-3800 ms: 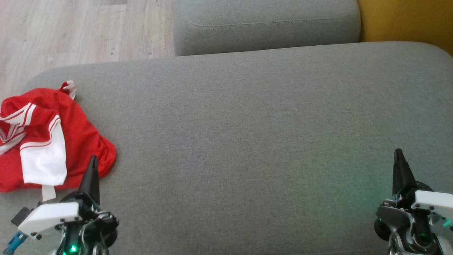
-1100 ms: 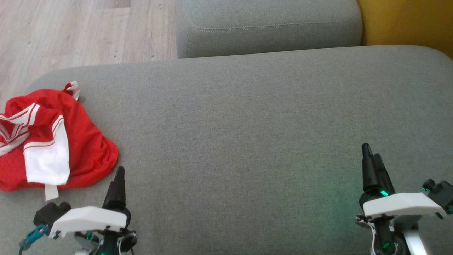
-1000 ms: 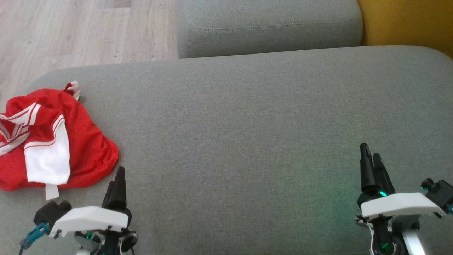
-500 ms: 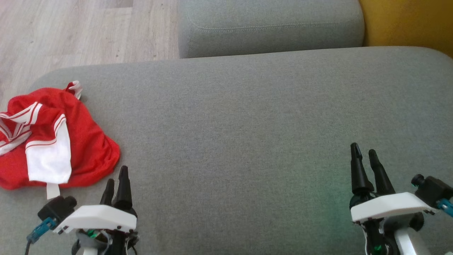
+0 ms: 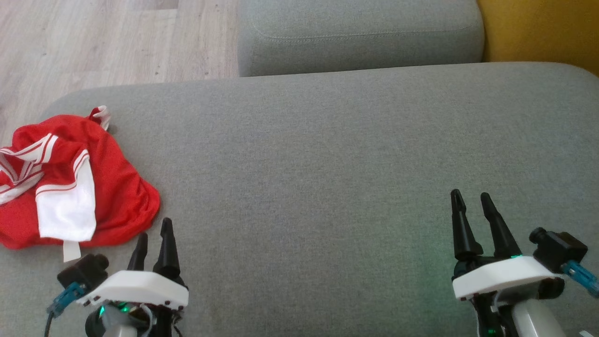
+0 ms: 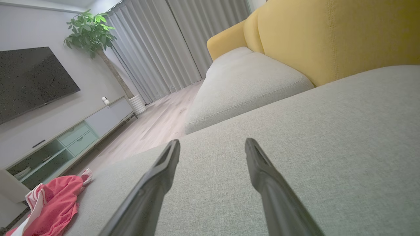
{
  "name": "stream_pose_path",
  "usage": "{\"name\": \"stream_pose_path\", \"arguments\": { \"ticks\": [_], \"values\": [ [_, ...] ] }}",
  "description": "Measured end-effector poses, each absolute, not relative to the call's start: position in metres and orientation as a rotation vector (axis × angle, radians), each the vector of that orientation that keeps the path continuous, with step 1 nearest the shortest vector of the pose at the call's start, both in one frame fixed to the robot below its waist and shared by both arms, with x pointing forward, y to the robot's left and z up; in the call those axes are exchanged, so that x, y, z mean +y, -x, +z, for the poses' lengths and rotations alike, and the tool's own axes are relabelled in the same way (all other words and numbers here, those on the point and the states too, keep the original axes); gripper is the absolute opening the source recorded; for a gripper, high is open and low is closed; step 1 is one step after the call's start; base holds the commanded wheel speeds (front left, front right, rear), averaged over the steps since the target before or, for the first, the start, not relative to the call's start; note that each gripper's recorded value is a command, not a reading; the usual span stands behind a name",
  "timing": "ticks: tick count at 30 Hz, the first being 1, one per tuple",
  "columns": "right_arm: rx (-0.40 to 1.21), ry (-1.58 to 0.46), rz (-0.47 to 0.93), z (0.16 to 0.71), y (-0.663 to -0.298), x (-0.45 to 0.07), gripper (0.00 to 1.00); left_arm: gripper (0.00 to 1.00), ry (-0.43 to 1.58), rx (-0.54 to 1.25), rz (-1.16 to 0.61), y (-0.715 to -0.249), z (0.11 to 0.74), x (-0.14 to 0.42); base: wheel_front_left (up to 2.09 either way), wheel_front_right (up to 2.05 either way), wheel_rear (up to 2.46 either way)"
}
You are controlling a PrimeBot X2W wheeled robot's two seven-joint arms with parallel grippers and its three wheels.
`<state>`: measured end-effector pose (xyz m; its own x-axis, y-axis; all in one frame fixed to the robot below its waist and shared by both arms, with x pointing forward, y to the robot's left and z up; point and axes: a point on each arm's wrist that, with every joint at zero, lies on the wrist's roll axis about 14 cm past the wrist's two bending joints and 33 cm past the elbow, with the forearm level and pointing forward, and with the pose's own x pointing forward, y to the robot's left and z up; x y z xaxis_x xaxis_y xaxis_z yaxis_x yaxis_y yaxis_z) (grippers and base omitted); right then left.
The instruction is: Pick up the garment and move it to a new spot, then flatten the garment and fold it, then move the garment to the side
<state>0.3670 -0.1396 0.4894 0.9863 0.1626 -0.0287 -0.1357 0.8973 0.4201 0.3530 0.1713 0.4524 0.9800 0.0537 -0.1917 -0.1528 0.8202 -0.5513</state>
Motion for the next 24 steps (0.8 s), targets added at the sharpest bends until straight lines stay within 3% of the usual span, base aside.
{"name": "stream_pose_path", "arguments": {
  "ticks": [24],
  "values": [
    [0.005, -0.174, 0.187, 0.4928, -0.3656, -0.1378, 1.0, 1.0, 0.291, 0.115, 0.065, -0.3513, 0.459, 0.1664, 0.0, 0.0, 0.0]
  ]
}}
